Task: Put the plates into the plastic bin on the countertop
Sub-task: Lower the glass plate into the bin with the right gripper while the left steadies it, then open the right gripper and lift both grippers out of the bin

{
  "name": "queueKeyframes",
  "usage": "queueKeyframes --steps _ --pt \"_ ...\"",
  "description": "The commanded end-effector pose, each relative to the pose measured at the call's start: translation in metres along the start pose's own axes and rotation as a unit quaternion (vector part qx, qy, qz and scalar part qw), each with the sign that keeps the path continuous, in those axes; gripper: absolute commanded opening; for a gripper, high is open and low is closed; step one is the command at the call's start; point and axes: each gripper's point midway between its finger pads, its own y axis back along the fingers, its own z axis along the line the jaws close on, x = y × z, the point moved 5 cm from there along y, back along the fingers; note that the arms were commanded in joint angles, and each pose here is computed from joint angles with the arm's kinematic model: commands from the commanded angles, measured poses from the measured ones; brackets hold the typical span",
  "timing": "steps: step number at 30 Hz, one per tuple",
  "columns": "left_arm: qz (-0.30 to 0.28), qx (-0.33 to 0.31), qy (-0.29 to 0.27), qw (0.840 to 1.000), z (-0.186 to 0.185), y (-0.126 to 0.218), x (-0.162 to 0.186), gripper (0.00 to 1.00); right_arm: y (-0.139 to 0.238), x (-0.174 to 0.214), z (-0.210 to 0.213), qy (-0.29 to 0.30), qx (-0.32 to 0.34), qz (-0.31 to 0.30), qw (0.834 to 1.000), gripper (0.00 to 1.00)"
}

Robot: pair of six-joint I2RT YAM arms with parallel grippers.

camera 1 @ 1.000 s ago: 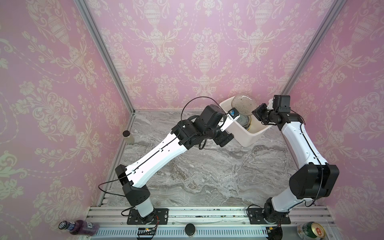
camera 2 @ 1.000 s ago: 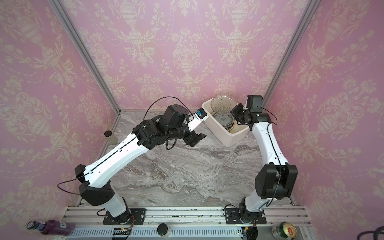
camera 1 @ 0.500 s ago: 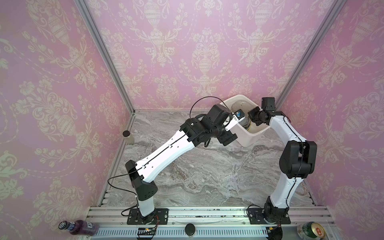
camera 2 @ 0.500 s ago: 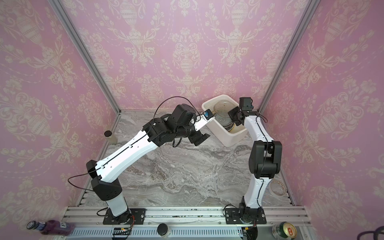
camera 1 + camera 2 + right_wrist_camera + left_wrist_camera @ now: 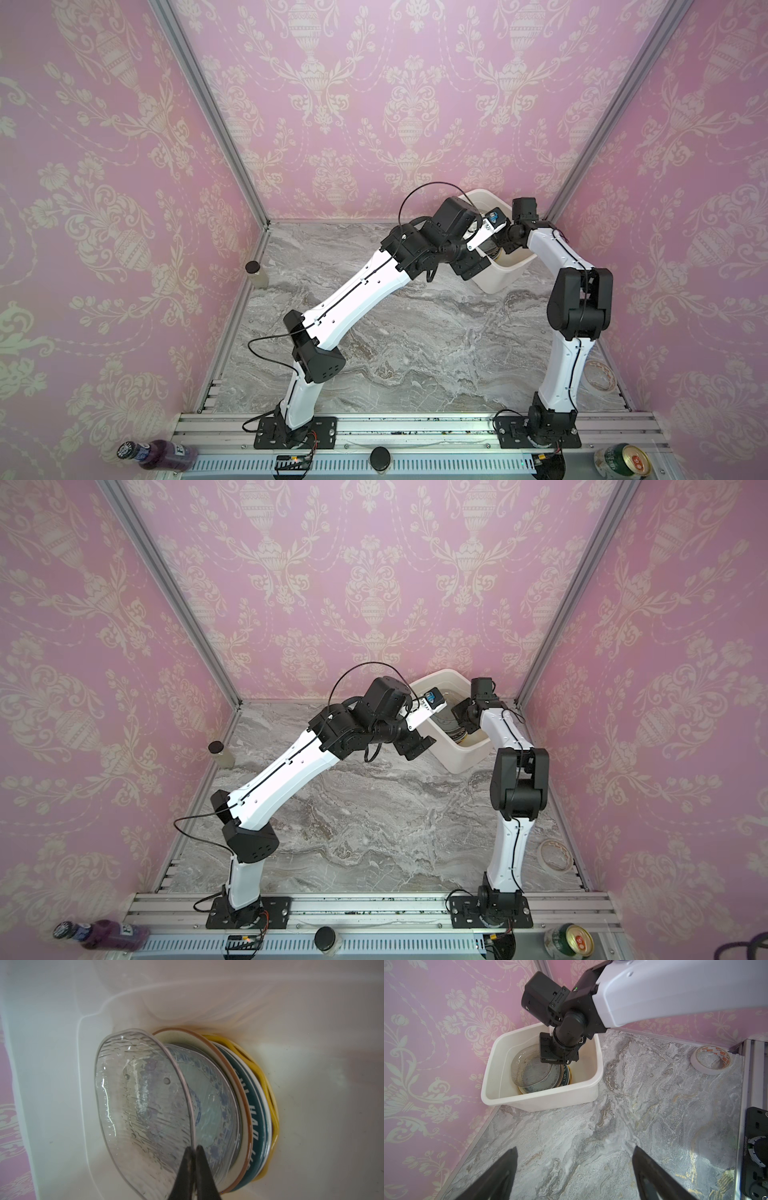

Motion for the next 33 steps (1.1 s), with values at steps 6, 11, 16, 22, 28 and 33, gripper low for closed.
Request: queueKeyframes --steps 6,11,16,22,28,33 --pt "0.011 0.025 0.013 1.0 -0.007 -0.006 -0.002 0.88 -0.013 -0.002 -0.003 0.019 0.024 0.0 1.0 0.0" --pt "0.01 0.024 0.015 1.0 -0.006 -0.007 -0.003 0.88 -0.018 -0.001 -0.013 0.011 0.046 -0.002 0.999 0.0" --pt "0.011 0.019 0.017 1.0 -0.003 -0.004 -0.002 0.88 -0.019 -0.001 -0.022 0.001 0.064 -0.01 0.998 0.01" --pt "0.017 0.015 0.015 1.0 -0.002 -0.002 -0.001 0.88 -0.017 -0.004 -0.027 -0.004 0.075 -0.019 0.997 0.14" --pt "0.025 0.009 0.01 1.0 0.0 0.0 0.002 0.88 -0.011 -0.009 -0.029 -0.007 0.081 -0.031 0.996 0.19" --pt "0.023 0.001 0.009 1.0 0.004 0.003 0.002 0.88 0.002 -0.014 -0.026 -0.007 0.08 -0.054 0.995 0.23"
